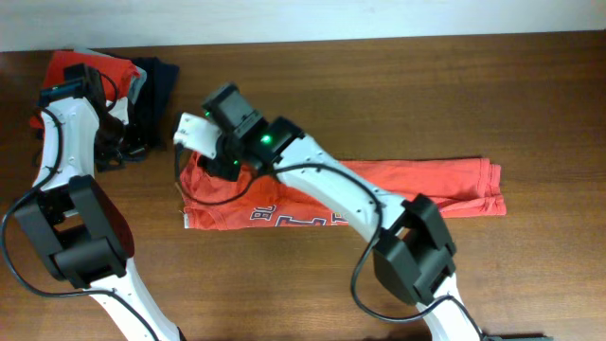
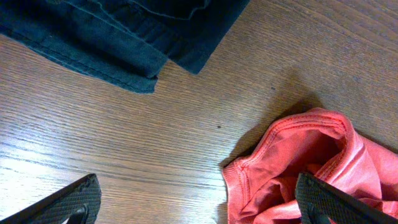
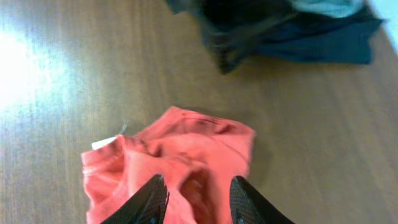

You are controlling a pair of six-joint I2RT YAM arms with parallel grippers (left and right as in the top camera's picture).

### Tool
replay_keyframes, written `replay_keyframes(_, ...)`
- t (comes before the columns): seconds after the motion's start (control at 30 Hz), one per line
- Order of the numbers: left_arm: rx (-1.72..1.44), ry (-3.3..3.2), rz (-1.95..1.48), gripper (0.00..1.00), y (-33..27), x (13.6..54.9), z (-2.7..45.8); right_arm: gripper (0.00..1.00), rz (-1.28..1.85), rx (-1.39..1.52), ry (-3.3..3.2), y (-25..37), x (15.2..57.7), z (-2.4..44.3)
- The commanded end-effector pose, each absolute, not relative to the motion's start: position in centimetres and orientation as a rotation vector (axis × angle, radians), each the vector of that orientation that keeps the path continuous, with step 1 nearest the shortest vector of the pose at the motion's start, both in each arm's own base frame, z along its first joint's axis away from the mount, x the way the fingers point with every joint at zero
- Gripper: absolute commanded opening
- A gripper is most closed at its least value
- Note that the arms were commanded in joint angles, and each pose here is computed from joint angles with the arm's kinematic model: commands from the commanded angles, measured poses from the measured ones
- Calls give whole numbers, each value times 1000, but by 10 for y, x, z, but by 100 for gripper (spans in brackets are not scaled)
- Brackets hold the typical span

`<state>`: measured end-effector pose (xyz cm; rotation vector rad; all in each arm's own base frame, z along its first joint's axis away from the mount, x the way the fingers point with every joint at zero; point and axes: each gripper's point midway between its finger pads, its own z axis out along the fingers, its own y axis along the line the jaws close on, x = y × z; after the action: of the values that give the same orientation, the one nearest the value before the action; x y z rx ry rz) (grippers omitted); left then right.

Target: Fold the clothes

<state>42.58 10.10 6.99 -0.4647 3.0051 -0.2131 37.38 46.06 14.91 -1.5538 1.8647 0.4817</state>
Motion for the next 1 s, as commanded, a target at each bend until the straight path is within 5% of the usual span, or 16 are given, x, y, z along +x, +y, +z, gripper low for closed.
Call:
replay_keyframes(0.0, -466, 2949, -194, 99, 103, 431, 91, 39, 505, -1575, 1895, 469, 371, 123)
replay_keyframes(0.83, -466, 2949, -194, 99, 103, 431, 91, 38, 502, -1629, 1988, 467, 366, 70)
replay_keyframes(0.97, -466, 2949, -194, 99, 103, 431, 91, 29, 506, -1624, 2010, 465, 364, 68)
